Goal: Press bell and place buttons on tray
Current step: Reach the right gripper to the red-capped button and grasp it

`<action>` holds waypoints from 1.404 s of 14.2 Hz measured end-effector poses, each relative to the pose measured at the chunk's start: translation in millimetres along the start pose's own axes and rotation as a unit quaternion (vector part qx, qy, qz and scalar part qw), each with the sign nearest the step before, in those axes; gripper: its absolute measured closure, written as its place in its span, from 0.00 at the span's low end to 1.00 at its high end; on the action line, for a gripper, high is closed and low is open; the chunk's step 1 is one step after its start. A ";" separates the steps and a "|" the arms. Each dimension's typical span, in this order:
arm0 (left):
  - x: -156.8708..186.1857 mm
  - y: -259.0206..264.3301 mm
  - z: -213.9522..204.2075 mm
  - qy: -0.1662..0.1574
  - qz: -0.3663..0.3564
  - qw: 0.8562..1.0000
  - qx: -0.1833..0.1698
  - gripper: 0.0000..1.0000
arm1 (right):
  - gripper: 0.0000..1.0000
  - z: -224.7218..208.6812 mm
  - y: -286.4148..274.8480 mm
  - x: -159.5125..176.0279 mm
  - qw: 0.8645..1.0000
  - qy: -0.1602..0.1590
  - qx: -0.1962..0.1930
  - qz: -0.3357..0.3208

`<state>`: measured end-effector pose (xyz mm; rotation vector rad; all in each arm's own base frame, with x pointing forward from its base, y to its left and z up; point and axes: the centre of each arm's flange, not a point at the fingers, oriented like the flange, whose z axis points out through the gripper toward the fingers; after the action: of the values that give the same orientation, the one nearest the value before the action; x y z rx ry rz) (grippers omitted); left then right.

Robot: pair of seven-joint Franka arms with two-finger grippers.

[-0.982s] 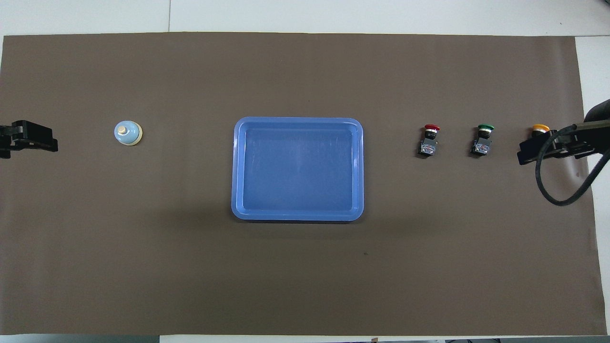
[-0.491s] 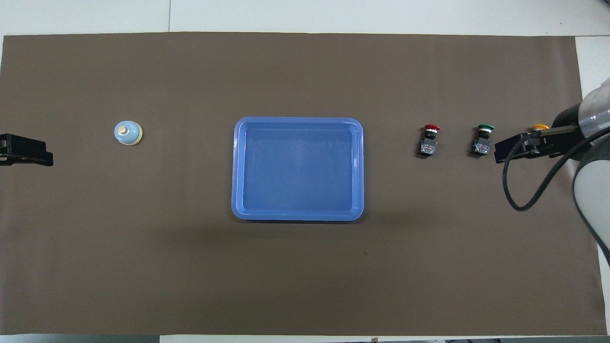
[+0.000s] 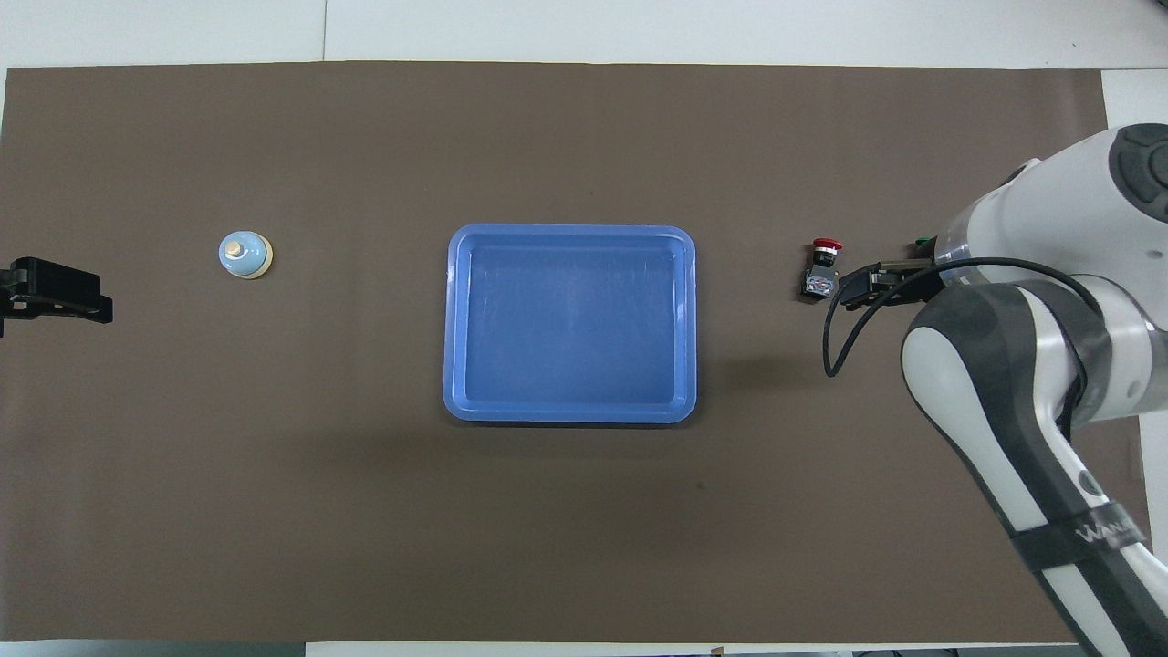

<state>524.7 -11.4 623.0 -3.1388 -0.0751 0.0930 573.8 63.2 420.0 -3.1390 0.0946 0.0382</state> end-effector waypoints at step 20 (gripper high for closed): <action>-2.3 -5.3 -2.0 -0.006 0.020 1.000 0.000 0.00 | 0.30 134.3 -3.0 32.7 0.996 0.059 0.015 0.071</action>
<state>522.2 -6.3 625.2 -3.1413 -0.0126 0.1111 603.3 64.4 284.9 -3.0974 0.3152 -0.1486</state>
